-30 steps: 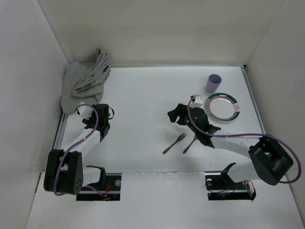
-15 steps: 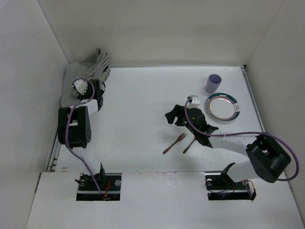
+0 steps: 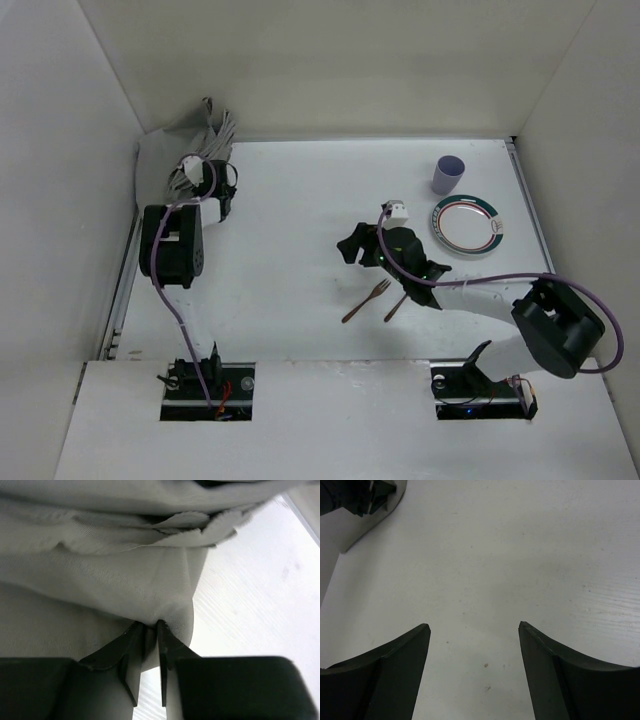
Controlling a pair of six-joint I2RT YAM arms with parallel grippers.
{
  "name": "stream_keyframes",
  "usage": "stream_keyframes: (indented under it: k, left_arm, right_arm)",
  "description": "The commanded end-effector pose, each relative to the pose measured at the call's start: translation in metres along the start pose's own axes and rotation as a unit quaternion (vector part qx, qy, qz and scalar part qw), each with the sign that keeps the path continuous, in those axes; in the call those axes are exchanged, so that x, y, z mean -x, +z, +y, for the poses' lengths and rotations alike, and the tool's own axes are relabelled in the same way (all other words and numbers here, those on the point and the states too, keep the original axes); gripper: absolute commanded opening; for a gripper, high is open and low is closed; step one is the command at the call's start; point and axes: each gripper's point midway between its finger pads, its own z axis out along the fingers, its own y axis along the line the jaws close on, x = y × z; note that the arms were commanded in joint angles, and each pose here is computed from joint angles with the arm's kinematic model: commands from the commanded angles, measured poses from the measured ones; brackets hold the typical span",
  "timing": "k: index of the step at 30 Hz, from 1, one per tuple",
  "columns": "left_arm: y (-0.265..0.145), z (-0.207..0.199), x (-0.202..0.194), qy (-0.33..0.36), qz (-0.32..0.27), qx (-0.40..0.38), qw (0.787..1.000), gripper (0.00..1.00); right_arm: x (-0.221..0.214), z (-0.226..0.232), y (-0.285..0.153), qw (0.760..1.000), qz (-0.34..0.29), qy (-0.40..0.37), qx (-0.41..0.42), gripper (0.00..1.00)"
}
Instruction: Set the dinner table for one person
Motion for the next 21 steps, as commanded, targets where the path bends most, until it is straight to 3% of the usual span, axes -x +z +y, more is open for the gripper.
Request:
stream_keyframes:
  k: [1,5,8,15,16,19,21]
  left_arm:
    - [-0.019,-0.059,-0.05,0.03,0.064,-0.091,0.993,0.11]
    - [-0.06,-0.107,-0.121,0.077,0.12,-0.152,0.978,0.07]
    - [-0.095,-0.12,-0.162,0.104,0.152,-0.179,0.966,0.06]
    - [-0.17,-0.109,-0.179,0.115,0.174,-0.217,0.954,0.09]
    - [-0.179,-0.107,-0.177,0.115,0.173,-0.223,0.952,0.11]
    - [-0.212,-0.106,-0.153,0.103,0.149,-0.252,0.951,0.35]
    - [-0.236,-0.105,-0.125,0.08,0.114,-0.277,0.951,0.48]
  right_arm:
    - [0.023,0.019,-0.001,0.999,-0.035,-0.001,0.026,0.77]
    - [0.029,0.016,-0.005,0.998,-0.051,0.006,0.022,0.77]
    - [0.035,0.011,-0.009,0.998,-0.063,0.01,0.014,0.77]
    - [0.045,0.005,-0.015,0.997,-0.082,0.014,0.003,0.78]
    - [0.046,0.004,-0.016,0.996,-0.083,0.015,0.002,0.78]
    - [0.046,0.004,-0.016,0.996,-0.084,0.015,0.002,0.76]
    - [0.045,0.004,-0.015,0.996,-0.083,0.013,0.001,0.7]
